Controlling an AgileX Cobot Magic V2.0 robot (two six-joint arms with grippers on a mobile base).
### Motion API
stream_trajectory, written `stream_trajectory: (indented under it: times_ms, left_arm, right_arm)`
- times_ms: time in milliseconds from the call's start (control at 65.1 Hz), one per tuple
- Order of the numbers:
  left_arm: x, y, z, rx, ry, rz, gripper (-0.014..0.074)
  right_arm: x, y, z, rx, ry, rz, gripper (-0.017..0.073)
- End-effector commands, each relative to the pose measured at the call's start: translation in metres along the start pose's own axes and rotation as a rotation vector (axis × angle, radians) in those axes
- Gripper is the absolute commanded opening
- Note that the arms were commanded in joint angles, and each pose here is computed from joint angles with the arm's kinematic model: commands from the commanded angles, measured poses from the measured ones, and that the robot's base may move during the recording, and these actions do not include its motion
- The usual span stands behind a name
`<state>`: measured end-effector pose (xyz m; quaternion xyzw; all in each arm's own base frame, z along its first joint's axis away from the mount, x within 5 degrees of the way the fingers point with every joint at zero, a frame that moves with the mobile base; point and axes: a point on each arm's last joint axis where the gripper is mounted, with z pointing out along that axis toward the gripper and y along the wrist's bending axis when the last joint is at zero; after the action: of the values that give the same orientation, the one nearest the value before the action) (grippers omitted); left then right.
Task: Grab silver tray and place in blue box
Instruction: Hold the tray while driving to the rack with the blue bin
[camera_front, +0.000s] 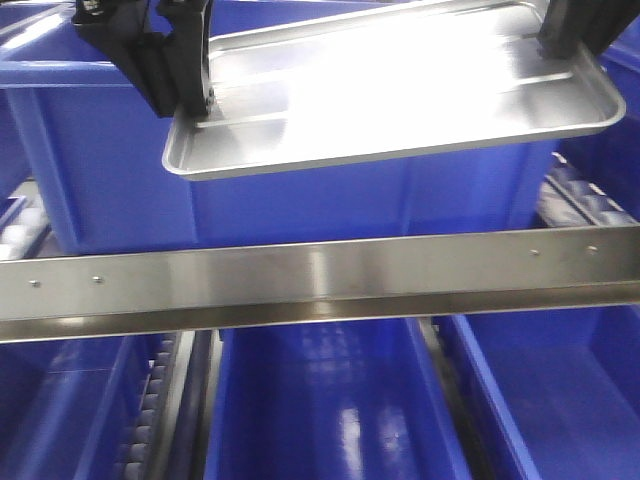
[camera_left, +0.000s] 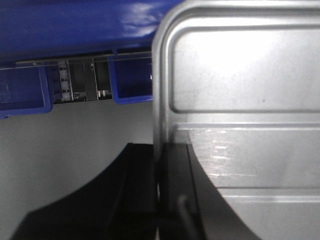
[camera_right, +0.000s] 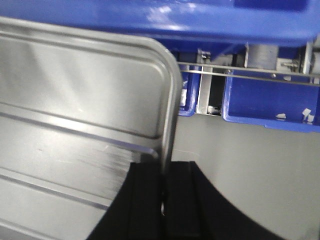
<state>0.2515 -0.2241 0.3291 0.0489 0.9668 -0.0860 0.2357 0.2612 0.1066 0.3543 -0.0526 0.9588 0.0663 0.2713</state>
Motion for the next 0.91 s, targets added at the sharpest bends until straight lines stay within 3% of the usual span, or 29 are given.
stream_trajectory:
  times_ms: [0,891]
  left_arm:
    - [-0.0066,0.001,-0.0211,0.024,-0.066,0.022,-0.0105]
    - [-0.0066,0.001,-0.0211,0.024,-0.066,0.022,-0.0105]
  right_arm:
    - [-0.0122,-0.0003,-0.0229,-0.02,-0.141,-0.016,0.0057]
    - [-0.0122,-0.0003,-0.0229,-0.02,-0.141,-0.016,0.0057]
